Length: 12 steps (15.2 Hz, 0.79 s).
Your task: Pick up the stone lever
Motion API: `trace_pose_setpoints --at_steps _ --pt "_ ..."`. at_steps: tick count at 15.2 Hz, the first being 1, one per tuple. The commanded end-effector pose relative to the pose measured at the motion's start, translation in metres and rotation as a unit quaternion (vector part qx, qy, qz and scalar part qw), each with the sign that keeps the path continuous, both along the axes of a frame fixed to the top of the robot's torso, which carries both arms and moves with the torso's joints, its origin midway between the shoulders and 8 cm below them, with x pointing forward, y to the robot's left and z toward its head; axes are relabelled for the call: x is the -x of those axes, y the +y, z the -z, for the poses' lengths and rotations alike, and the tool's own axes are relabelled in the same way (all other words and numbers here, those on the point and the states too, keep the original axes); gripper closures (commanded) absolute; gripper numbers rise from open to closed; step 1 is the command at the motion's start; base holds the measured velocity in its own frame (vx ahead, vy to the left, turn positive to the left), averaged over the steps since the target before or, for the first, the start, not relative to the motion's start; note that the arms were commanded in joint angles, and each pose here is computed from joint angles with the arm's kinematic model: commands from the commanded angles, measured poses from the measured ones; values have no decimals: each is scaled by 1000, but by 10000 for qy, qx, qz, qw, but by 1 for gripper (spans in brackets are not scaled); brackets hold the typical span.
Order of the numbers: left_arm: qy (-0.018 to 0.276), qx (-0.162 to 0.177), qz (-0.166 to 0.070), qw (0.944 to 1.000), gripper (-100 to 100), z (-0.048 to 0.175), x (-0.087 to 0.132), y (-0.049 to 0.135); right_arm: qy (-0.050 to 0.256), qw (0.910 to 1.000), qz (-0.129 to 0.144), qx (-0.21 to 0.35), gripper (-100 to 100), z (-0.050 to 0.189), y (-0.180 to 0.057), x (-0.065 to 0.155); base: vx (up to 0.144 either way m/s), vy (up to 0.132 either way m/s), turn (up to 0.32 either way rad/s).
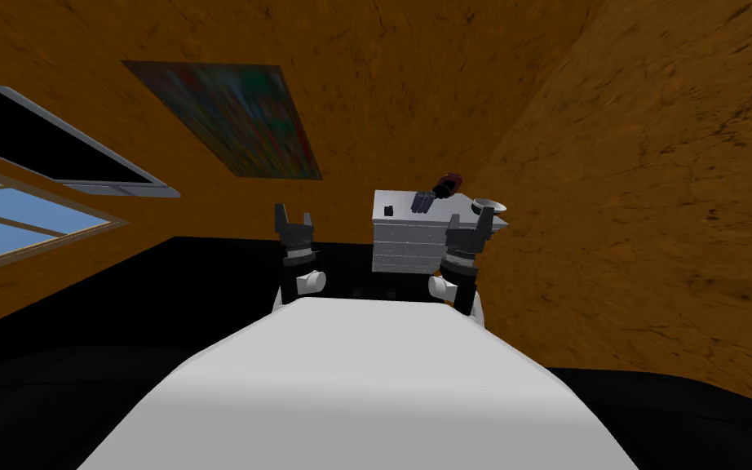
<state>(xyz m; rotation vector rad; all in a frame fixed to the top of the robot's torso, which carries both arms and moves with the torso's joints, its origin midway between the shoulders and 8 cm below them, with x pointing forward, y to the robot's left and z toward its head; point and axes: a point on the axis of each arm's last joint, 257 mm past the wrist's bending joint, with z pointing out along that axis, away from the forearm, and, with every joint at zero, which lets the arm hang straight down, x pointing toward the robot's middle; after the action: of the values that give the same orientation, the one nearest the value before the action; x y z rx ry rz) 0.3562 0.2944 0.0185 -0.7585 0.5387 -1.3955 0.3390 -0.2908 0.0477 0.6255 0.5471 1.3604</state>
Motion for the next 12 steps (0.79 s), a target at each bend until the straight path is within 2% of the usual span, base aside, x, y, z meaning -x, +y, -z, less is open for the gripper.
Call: trace_pose_setpoints --at_steps 1,2,6,7,8,9,12 --pt "0 0 0 10000 0 0 0 0 114 9998 -100 90 -100 4 -1 -4 11 14 -18" --pt "0 0 0 10000 0 0 0 0 114 9998 -100 90 -100 4 -1 -4 19 26 -24" --pt "0 1 0 10000 0 0 0 0 521 9981 -325 101 -100 18 -12 -16 34 59 -38" --pt "0 1 0 10000 0 0 0 0 526 9980 -335 127 -100 18 -11 -16 45 77 -34" --pt "0 1 0 10000 0 0 0 0 712 9966 -409 72 -100 25 -18 -21 50 80 -49" --pt "0 1 0 10000 0 0 0 0 715 9965 -414 86 -100 25 -18 -22 46 79 -46" --pt "0 1 0 10000 0 0 0 0 1112 9922 -558 -93 -100 40 -35 -32 40 88 -51"
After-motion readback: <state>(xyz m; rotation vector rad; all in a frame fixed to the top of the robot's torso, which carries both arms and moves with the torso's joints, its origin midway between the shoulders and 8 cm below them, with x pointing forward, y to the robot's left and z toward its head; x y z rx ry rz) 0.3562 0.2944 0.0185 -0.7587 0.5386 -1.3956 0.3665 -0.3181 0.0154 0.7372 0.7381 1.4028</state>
